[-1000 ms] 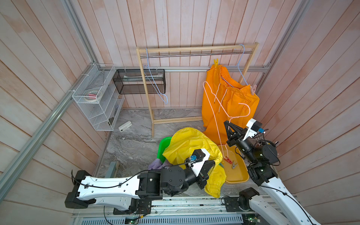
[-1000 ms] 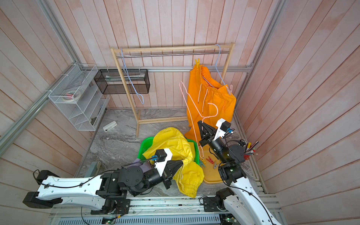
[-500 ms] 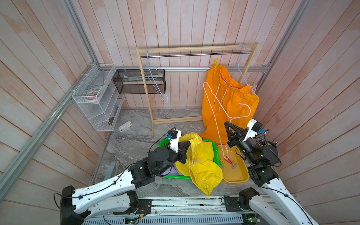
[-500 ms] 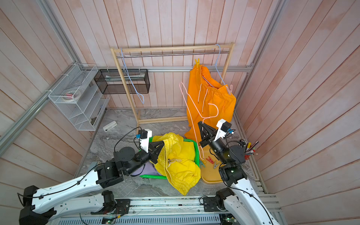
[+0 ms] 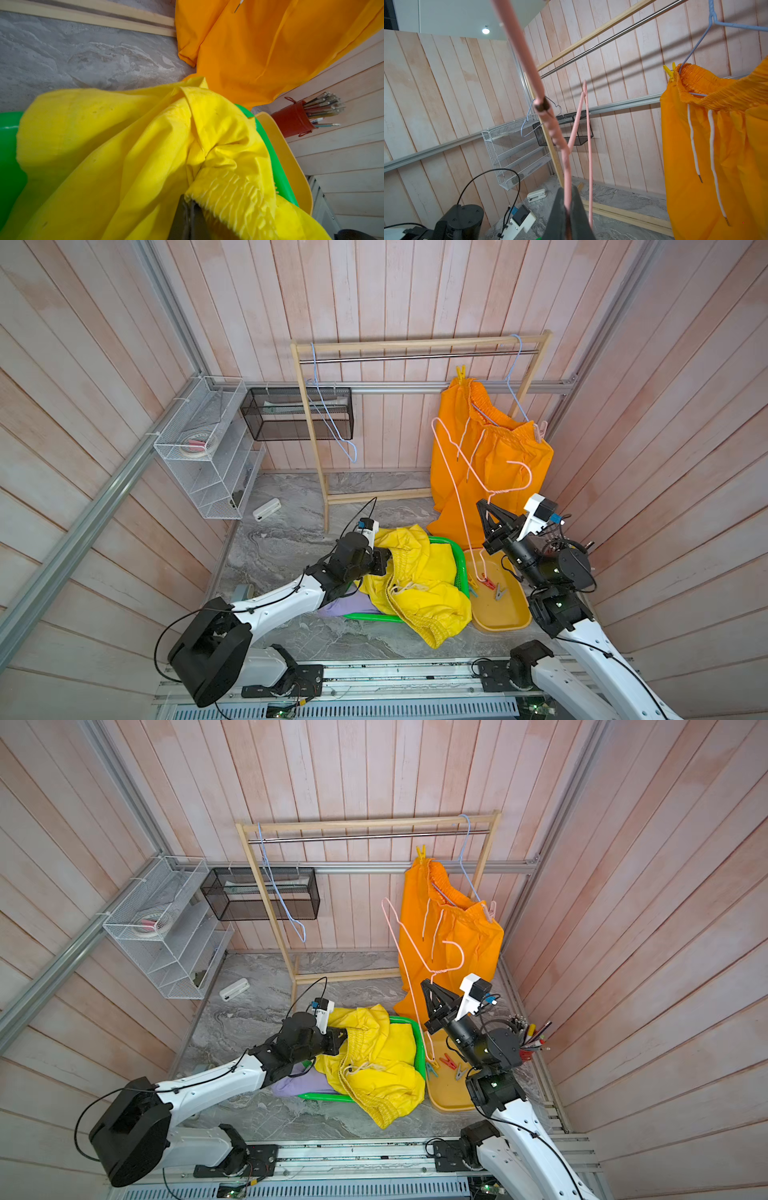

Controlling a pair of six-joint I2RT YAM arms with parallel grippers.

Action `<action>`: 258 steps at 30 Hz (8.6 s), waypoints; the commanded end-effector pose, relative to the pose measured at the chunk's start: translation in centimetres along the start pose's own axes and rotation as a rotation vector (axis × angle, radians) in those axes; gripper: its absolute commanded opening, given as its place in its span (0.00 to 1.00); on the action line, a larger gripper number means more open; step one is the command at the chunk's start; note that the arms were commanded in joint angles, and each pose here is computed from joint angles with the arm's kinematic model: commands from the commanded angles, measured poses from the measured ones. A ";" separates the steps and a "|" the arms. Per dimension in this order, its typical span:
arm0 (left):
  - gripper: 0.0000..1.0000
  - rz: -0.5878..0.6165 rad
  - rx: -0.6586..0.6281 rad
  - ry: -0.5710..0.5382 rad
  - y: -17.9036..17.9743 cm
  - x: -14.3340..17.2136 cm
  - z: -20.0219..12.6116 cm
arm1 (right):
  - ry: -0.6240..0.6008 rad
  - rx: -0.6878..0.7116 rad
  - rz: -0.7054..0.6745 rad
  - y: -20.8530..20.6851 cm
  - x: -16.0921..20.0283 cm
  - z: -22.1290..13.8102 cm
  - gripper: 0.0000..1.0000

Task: Remove the clothespins securing shorts to the hanger
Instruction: Place the shorts in the basket, then place the hanger at the clothesline.

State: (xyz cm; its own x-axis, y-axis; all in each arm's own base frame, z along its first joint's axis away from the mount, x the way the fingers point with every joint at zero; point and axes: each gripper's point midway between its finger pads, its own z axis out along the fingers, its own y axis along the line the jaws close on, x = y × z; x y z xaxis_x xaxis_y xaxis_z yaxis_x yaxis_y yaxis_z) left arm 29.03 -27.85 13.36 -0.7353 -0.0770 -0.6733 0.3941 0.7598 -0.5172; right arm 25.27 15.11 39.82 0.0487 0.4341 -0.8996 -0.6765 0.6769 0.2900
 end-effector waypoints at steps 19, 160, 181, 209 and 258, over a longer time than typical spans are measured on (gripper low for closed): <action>0.83 0.054 -0.268 0.246 5.5 7.4 2.3 | 0.020 -0.016 0.025 0.1 0.8 -0.3 0.00; 0.00 0.101 0.626 -0.128 -22.6 -8.2 -3.6 | 0.034 -0.008 0.116 0.4 0.9 0.4 0.60; 0.00 0.052 1.123 -0.117 -21.4 -17.4 -10.8 | 0.045 0.101 0.021 -0.1 0.5 -3.8 0.70; 0.00 -0.082 1.092 -0.175 -14.6 -28.4 -6.4 | 0.070 0.120 -0.023 -0.6 1.0 -3.4 0.70; 1.00 -0.097 0.935 -0.161 -12.8 -21.1 -4.8 | 0.084 0.126 -0.032 -0.9 1.1 -2.9 0.70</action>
State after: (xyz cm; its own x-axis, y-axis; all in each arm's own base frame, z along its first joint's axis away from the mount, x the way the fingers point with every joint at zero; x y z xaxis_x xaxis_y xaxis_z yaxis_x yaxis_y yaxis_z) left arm 37.88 -31.94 38.08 -0.7706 -0.2928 -0.5660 0.6208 -0.1440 -0.7707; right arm 23.89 13.55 36.70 -0.0134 0.3556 -0.9345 -0.5823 0.7570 0.2964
